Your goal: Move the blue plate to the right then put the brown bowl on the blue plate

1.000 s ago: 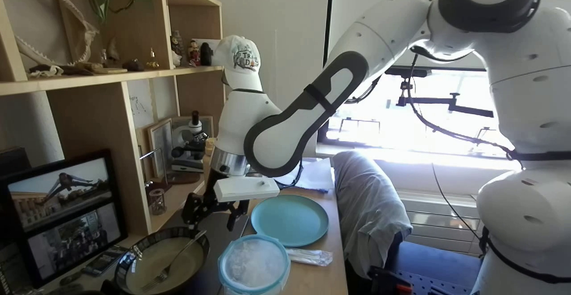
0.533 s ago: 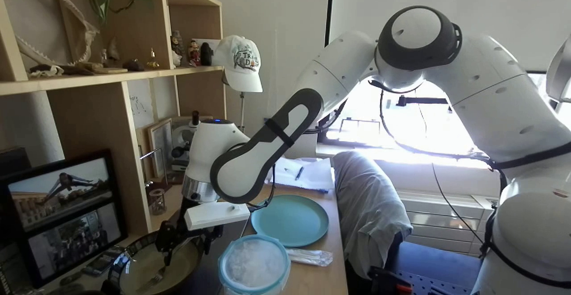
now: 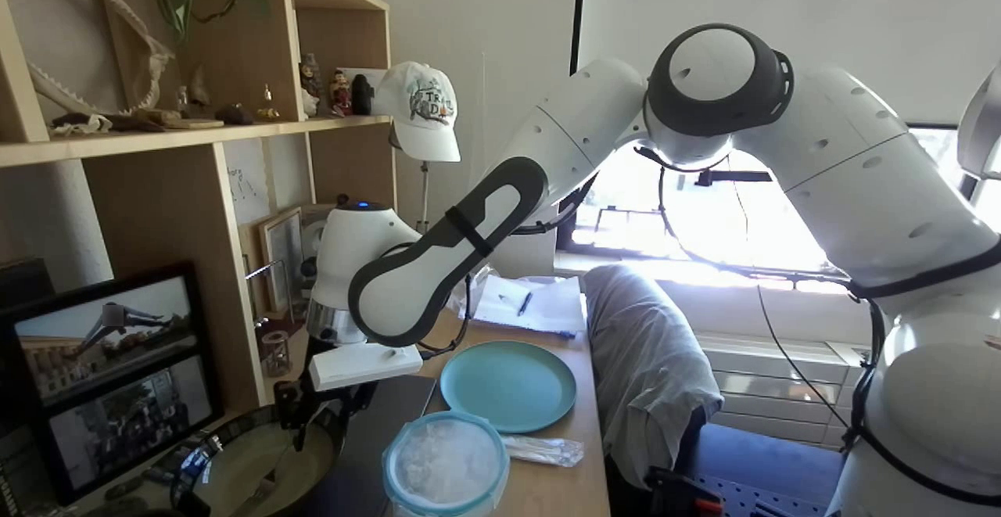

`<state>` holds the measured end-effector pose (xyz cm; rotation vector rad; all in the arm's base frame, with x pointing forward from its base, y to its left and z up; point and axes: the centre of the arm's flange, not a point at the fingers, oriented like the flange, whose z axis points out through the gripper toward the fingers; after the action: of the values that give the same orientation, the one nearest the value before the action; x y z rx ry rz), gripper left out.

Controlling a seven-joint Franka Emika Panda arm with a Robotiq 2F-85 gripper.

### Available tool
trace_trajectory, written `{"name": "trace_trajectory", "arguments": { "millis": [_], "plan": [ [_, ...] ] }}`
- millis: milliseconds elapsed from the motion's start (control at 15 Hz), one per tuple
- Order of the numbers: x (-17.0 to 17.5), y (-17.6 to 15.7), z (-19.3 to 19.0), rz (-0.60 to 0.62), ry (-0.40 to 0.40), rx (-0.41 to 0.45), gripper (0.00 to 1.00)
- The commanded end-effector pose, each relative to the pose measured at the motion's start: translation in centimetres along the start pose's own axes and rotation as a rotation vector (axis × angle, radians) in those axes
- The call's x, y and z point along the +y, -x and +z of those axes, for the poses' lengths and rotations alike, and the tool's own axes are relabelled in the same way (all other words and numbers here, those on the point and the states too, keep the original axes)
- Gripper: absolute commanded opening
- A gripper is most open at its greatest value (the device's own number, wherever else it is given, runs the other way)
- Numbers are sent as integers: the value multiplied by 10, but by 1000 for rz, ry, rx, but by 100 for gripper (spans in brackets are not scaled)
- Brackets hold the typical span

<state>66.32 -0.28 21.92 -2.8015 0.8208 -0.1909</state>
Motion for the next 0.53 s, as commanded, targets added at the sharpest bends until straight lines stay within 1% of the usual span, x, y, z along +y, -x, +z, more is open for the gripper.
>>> {"name": "trace_trajectory", "arguments": {
  "millis": [0,133,200,333,400,467],
  "plan": [
    [-3,-1,0,-17,41,6,29],
    [0,1,2,-16,49,3,16],
    [2,1,3,-14,53,3,7],
    [6,2,3,-10,59,4,3],
    [5,2,0,-8,57,11,7],
    [6,2,-1,-6,58,13,7]
  ]
}}
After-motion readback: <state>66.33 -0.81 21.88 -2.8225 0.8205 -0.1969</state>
